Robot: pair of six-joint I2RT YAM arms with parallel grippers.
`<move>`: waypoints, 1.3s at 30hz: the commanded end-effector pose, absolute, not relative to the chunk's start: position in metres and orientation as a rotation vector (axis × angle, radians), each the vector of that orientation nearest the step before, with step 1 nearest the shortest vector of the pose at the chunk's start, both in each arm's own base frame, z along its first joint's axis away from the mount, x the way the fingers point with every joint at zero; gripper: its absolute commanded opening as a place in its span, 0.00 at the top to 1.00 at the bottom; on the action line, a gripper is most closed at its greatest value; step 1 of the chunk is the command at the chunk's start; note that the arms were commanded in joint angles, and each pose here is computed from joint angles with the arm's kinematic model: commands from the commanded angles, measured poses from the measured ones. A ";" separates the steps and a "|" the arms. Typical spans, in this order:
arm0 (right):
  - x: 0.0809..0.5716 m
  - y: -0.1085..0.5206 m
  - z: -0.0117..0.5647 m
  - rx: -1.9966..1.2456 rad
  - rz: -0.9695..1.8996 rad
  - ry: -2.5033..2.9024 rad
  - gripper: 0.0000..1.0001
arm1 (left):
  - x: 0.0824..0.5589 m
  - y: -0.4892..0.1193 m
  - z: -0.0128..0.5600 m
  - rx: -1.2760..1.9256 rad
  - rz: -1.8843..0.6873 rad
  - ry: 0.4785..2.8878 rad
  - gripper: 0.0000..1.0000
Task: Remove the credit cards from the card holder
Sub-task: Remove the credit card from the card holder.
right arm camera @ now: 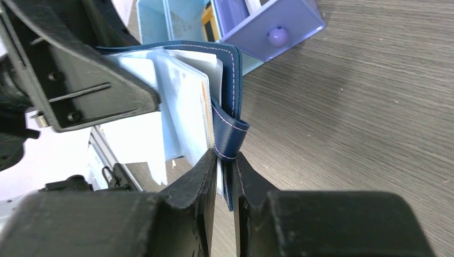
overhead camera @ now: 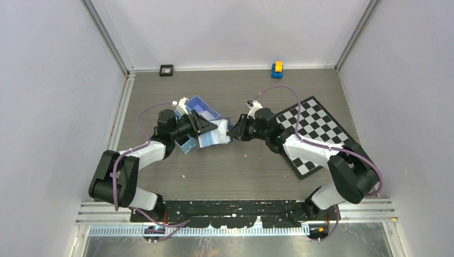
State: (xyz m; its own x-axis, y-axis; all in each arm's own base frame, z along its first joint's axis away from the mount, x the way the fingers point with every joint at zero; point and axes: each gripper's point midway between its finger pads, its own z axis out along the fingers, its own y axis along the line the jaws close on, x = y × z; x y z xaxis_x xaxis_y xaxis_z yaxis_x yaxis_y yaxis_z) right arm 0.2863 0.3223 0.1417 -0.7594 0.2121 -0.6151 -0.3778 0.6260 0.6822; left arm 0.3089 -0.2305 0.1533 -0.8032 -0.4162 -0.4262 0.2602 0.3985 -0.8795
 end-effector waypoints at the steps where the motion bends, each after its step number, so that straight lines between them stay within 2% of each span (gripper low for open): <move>1: 0.289 0.339 0.155 -0.194 1.121 2.123 0.77 | 0.298 -0.250 0.177 0.029 -1.527 1.980 0.89; 6: 0.284 0.344 0.159 -0.227 1.137 2.116 0.71 | 0.297 -0.254 0.175 0.041 -1.512 1.999 0.80; 15: 0.274 0.351 0.172 -0.270 1.216 2.048 0.54 | 0.297 -0.251 0.169 0.037 -1.462 2.031 0.82; 23: 0.276 0.351 0.170 -0.261 1.206 2.061 0.51 | 0.296 -0.253 0.171 0.050 -1.470 2.025 0.78; 26: 0.275 0.350 0.171 -0.258 1.206 2.056 0.53 | 0.296 -0.253 0.171 0.050 -1.470 2.025 0.82; 28: 0.274 0.349 0.174 -0.258 1.217 2.043 0.57 | 0.296 -0.253 0.170 0.049 -1.470 2.028 0.88; 32: 0.273 0.346 0.184 -0.242 1.233 2.005 0.57 | 0.297 -0.252 0.170 0.041 -1.464 2.027 0.97; 39: 0.265 0.348 0.197 -0.269 1.326 1.934 0.56 | 0.296 -0.249 0.177 0.040 -1.467 1.997 1.00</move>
